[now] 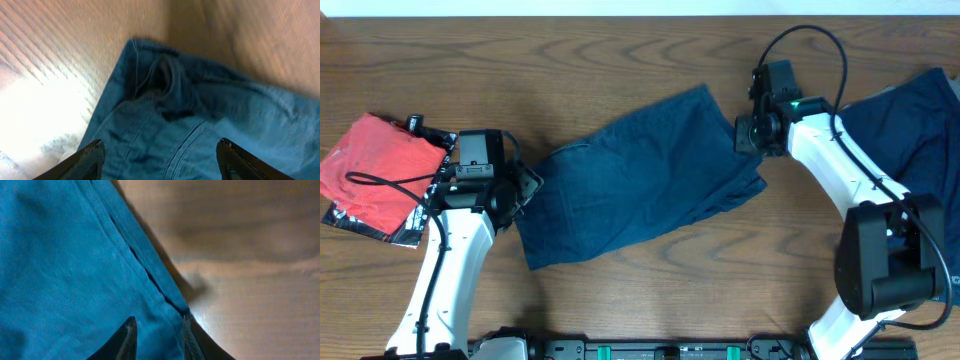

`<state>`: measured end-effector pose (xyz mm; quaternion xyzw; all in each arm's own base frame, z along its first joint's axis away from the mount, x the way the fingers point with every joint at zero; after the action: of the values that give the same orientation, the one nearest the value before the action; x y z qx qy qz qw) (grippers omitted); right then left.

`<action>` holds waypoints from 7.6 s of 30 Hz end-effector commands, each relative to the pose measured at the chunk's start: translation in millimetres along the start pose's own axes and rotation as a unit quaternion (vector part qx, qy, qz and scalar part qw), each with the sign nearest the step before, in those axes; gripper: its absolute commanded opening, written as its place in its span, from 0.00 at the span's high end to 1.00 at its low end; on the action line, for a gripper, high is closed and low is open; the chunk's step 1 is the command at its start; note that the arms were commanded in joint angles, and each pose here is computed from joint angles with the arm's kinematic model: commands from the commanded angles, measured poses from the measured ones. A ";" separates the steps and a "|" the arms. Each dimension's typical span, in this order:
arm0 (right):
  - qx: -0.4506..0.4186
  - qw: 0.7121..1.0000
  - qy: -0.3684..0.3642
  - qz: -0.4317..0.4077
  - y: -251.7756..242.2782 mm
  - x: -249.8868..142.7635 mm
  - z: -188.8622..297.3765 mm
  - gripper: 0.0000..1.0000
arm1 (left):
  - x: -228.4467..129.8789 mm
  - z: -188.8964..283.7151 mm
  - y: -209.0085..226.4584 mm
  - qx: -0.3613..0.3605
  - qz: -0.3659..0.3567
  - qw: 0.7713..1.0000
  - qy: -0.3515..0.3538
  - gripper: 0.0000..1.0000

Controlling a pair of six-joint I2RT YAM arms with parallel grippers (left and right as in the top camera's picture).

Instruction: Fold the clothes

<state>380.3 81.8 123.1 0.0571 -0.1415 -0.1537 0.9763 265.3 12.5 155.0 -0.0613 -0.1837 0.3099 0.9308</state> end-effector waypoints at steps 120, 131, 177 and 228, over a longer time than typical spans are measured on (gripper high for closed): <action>0.174 0.957 0.022 0.231 124.8 -100.4 13.5 0.93 | 21.2 80.3 -84.2 -0.267 -0.196 0.936 0.119 0.94; -0.001 0.983 0.094 0.160 17.8 -81.6 -23.3 0.94 | 21.1 80.2 -84.2 -0.267 -0.196 0.936 0.120 0.94; -0.008 0.970 0.151 0.191 20.8 -142.0 -43.0 0.96 | -75.6 75.3 -204.0 -0.239 -0.233 0.939 0.082 0.94; 0.180 0.948 0.213 0.152 57.9 -134.6 31.0 0.81 | -53.6 -44.6 -155.8 -0.057 -0.308 0.942 0.125 0.50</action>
<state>279.2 166.2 144.4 0.2316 -0.0038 0.0417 0.9719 332.9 -147.5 154.8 -0.1157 -0.1262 -0.0073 0.9852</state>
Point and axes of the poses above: each gripper's point midway between its finger pads, its own z axis back along the fingers, its own y axis along the line the jaws close on, x = y × z, the point moved 7 cm from there along z, back along the fingers, and after that the axes turned 13 degrees about -z, right-handed, at the moved point
